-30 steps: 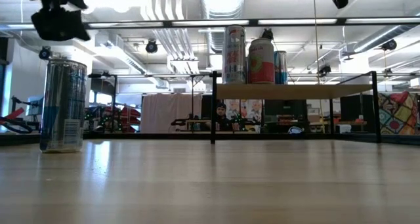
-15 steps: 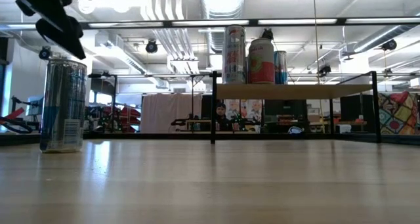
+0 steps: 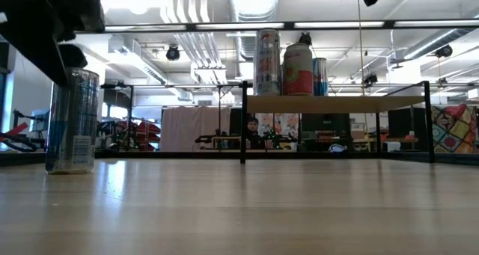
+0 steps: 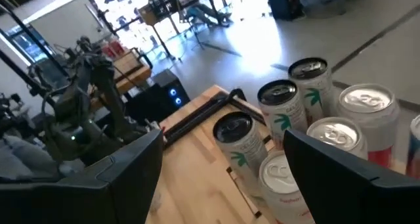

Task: Place canned beverage on shelf
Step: Put the top blue soda can aligned with the other blue soda can on the shelf

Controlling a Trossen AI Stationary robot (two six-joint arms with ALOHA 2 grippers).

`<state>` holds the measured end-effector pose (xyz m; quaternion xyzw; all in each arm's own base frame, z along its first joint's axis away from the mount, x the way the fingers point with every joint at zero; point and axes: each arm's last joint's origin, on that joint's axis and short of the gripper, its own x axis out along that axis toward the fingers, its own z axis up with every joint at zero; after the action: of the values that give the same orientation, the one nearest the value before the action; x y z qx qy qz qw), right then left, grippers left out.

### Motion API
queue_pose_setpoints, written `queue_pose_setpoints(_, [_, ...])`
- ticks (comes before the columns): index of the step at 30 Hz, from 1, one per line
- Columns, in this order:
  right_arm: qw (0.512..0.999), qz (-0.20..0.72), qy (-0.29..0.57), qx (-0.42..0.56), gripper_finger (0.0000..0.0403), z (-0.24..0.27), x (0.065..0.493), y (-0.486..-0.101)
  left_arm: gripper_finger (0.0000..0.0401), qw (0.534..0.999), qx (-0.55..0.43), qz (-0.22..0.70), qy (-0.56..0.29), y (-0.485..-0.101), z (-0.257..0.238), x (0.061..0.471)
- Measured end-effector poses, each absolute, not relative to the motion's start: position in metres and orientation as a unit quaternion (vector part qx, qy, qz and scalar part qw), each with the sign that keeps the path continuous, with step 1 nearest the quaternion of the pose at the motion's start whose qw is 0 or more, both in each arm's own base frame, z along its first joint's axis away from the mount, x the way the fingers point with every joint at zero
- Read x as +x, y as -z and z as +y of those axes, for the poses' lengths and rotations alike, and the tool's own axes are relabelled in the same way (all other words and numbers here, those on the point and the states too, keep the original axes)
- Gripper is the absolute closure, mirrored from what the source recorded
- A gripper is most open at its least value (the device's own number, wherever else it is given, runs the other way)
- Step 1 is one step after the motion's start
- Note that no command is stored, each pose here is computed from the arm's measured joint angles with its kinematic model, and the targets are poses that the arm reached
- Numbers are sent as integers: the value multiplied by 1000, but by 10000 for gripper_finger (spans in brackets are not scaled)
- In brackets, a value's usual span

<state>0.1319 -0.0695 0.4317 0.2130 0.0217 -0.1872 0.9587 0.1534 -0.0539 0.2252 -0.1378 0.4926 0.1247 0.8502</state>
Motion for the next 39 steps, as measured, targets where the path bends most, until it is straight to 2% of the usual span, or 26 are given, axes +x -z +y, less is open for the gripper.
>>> queue_pose_setpoints(5, [956,44,191,219,106,-76,144,-425,74,853,-131,485,-143,-216,-56,161])
queue_pose_setpoints(14, [971,38,161,172,130,-73,153,-428,207,851,-142,476,-172,-218,-56,169])
queue_pose_setpoints(16, [977,25,137,160,131,-70,156,-432,222,851,-162,461,-191,-223,-54,171])
queue_pose_setpoints(20, [985,39,29,165,131,-67,174,-429,219,861,-188,420,-218,-245,-46,179])
queue_pose_setpoints(23, [982,69,-17,174,131,-64,196,-419,190,863,-213,392,-238,-268,-35,186])
queue_pose_setpoints(26, [979,100,-21,178,131,-60,219,-406,173,866,-243,353,-258,-292,-23,196])
queue_pose_setpoints(30, [981,115,-22,154,131,-47,243,-396,174,865,-270,319,-278,-321,-10,210])
queue_pose_setpoints(39, [981,143,-12,127,131,-29,277,-375,180,870,-259,316,-278,-367,-4,254])
